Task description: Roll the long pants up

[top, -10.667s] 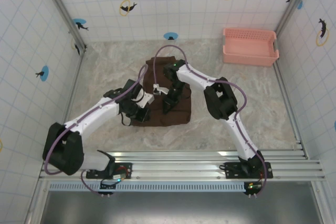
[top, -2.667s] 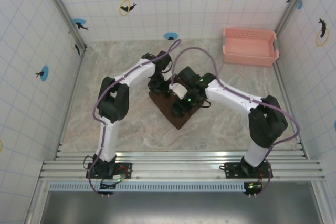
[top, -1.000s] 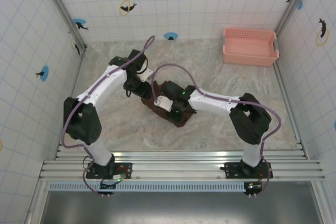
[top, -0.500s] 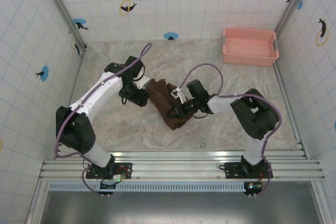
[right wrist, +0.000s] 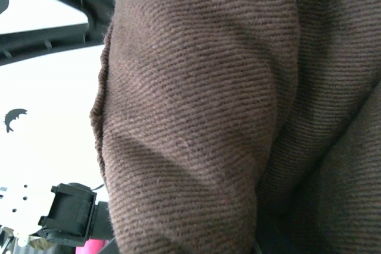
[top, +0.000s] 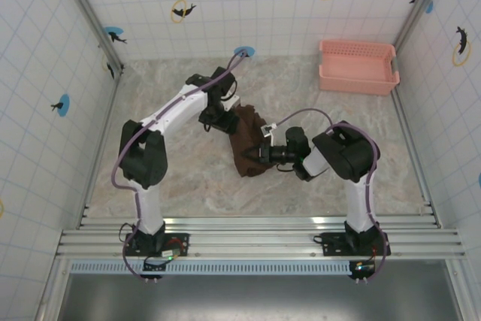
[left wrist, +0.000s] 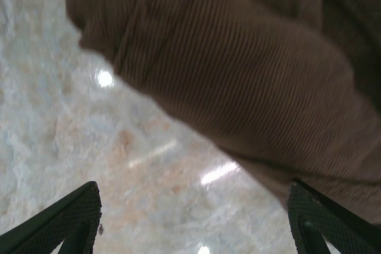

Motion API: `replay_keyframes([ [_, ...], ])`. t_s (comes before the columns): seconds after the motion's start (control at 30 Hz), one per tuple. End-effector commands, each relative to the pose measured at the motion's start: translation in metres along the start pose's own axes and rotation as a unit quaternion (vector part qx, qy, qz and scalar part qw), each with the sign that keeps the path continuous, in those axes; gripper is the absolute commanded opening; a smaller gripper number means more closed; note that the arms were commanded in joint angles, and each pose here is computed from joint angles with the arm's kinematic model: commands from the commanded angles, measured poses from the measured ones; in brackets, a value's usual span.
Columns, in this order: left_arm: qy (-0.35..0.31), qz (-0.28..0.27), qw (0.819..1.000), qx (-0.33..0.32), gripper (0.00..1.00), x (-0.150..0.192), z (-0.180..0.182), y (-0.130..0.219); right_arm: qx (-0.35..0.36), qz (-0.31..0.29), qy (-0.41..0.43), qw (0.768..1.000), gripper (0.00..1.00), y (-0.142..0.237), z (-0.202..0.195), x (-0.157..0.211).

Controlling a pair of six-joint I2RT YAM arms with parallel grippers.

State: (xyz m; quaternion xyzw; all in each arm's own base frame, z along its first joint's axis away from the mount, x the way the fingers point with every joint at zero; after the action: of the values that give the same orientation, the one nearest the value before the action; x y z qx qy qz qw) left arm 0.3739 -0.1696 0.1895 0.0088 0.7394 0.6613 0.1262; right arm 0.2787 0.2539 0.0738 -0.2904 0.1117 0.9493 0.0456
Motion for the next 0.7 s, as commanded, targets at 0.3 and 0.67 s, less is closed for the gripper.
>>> replay_keyframes([
  [0.3, -0.002, 0.01, 0.999, -0.049, 0.84, -0.037, -0.025, -0.046, 0.036, 0.006, -0.072, 0.997, 0.24, 0.003, -0.026, 0.013],
  [0.67, -0.115, 0.095, 0.979, -0.139, 0.85, -0.021, -0.083, -0.132, 0.062, -0.002, -0.084, 0.995, 0.48, 0.003, -0.024, 0.013],
])
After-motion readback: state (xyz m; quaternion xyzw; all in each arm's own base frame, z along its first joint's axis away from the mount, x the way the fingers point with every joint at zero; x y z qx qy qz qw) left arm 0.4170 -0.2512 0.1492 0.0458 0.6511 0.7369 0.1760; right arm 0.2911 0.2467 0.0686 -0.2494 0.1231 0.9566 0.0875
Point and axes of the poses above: each hand's point on the last joint's axis, 136 mm out from that joint toward the fingers, its own y axis back along the fingers, its own z axis along the line the jaws close on, x = y × z, the point moved 8 cm from there along y, back along the fingers, and after that the axes turned 12 degrees about y, right-handed, at the moved point
